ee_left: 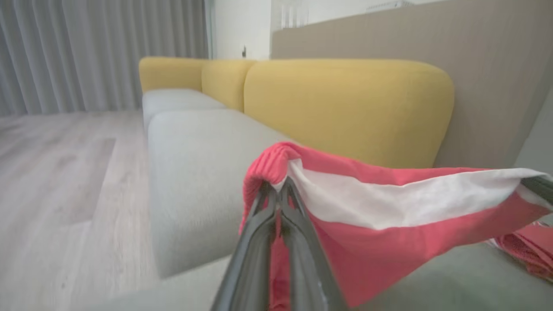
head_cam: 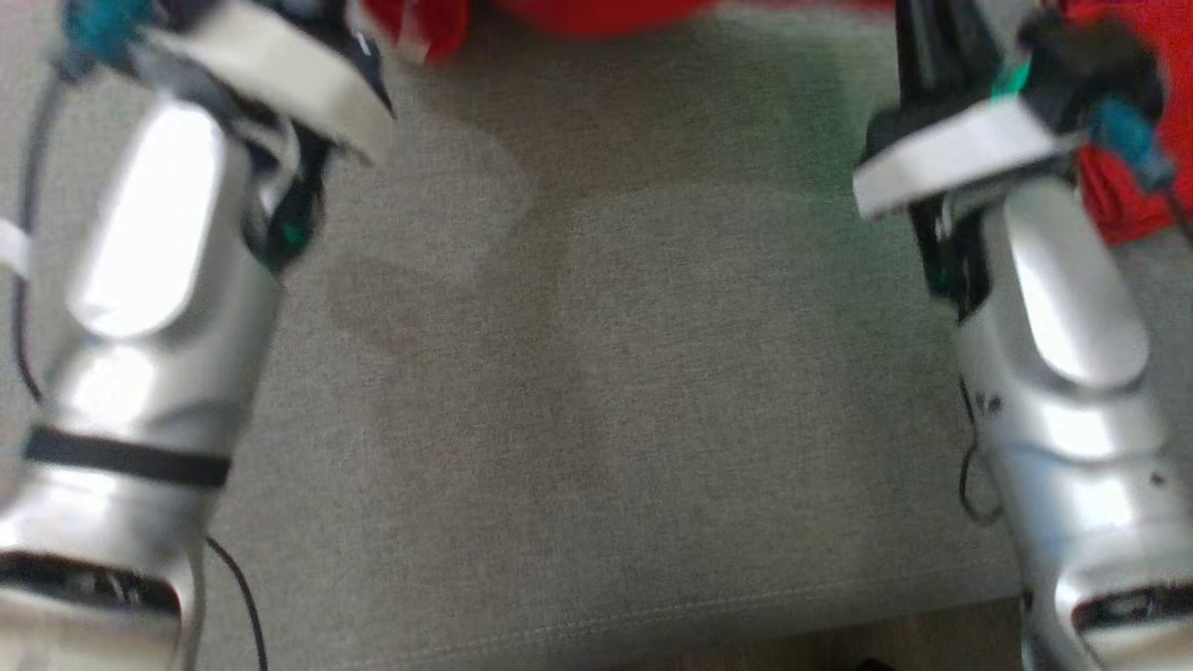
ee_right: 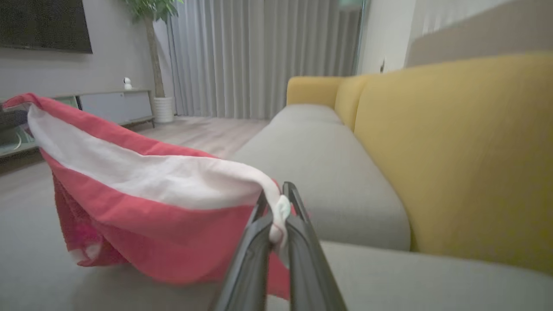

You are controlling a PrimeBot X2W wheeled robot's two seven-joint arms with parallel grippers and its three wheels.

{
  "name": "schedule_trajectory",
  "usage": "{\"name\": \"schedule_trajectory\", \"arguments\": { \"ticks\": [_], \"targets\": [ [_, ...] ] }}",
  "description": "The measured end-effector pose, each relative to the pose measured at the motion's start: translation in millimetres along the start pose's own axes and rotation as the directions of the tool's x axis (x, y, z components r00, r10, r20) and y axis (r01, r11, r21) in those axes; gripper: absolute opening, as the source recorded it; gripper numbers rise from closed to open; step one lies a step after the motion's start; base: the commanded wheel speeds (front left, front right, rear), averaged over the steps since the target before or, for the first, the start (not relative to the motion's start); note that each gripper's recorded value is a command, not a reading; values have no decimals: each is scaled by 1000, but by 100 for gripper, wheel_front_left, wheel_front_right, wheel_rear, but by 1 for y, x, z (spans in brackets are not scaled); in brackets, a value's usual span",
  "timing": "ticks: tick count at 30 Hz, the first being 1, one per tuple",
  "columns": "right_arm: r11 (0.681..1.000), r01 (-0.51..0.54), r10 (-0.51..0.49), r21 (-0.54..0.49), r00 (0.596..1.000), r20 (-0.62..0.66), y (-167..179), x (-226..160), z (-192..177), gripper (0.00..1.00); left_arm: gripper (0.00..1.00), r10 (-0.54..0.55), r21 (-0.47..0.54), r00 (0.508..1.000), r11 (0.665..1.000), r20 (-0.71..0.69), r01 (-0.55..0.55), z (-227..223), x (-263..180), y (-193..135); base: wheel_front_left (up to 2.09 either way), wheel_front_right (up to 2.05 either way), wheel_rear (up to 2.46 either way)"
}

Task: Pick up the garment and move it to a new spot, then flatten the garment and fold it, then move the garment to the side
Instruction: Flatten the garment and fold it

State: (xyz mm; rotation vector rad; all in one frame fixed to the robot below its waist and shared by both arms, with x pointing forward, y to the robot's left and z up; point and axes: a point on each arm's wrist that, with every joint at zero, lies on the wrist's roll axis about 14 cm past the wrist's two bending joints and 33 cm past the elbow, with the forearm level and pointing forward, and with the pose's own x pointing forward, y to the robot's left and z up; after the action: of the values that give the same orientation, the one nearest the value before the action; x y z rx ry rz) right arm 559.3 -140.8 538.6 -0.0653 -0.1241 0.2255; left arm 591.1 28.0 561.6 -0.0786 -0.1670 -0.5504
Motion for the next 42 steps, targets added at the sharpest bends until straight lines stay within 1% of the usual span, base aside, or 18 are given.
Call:
{"name": "schedule_trajectory", "arguments": {
  "ticks": [2, 3, 5, 7, 11, 12, 20, 24, 29, 32, 35, 39, 42],
  "targets": [
    [998, 25, -21, 60, 997, -75, 0, -16, -33, 0, 0, -14, -44, 998, 999, -62, 12, -29, -14, -8, 0, 0, 0],
    [996, 43, -34, 83, 995, -98, -2, -23, -44, 0, 0, -19, -66, 997, 998, -76, 14, -37, -22, -11, 0, 0, 0],
    [991, 72, -58, 110, 990, -130, -5, -38, -56, 0, 0, -30, -95, 995, 995, -91, 22, -45, -36, -17, 0, 0, 0],
    [987, 101, -83, 124, 987, -139, -9, -51, -60, 0, 0, -32, -119, 995, 993, -90, 21, -45, -49, -20, 0, 0, 0],
    [981, 133, -117, 140, 986, -119, -12, -74, -54, 0, 0, -47, -174, 996, 984, -74, 33, -40, -77, -38, 0, 0, 0],
    [978, 146, -130, 146, 985, -112, -12, -87, -50, 0, 0, -54, -195, 996, 980, -70, 40, -37, -94, -49, 0, 0, 0],
    [970, 169, -156, 172, 984, -91, -1, -146, -34, 0, 0, -22, -239, 996, 971, -91, 0, -31, -159, -80, 0, 0, 0],
    [970, 192, -181, 151, 980, -82, -2, -178, -16, 0, 0, -1, -258, 997, 966, -80, -20, -19, -183, -91, 0, 0, 0],
    [968, 219, -210, 122, 975, -77, -5, -210, 10, 0, 0, -9, -284, 996, 959, -89, -17, -8, -206, -107, 0, 0, 0],
    [970, 216, -206, 110, 974, -97, -3, -218, 15, 0, 0, 0, -301, 994, 953, -106, -33, -6, -214, -110, 0, 0, 0],
    [971, 213, -200, 109, 973, -118, -3, -216, 13, 0, 0, 20, -321, 992, 945, -122, -59, -8, -218, -107, 0, 0, 0],
    [975, 199, -179, 103, 969, -172, 1, -210, -2, 0, 0, 28, -369, 984, 925, -178, -94, -24, -226, -112, 0, 0, 0],
    [978, 183, -160, 102, 966, -205, 3, -198, -15, 0, 0, 44, -431, 973, 891, -225, -140, -41, -231, -116, 0, 0, 0]
  ]
}}
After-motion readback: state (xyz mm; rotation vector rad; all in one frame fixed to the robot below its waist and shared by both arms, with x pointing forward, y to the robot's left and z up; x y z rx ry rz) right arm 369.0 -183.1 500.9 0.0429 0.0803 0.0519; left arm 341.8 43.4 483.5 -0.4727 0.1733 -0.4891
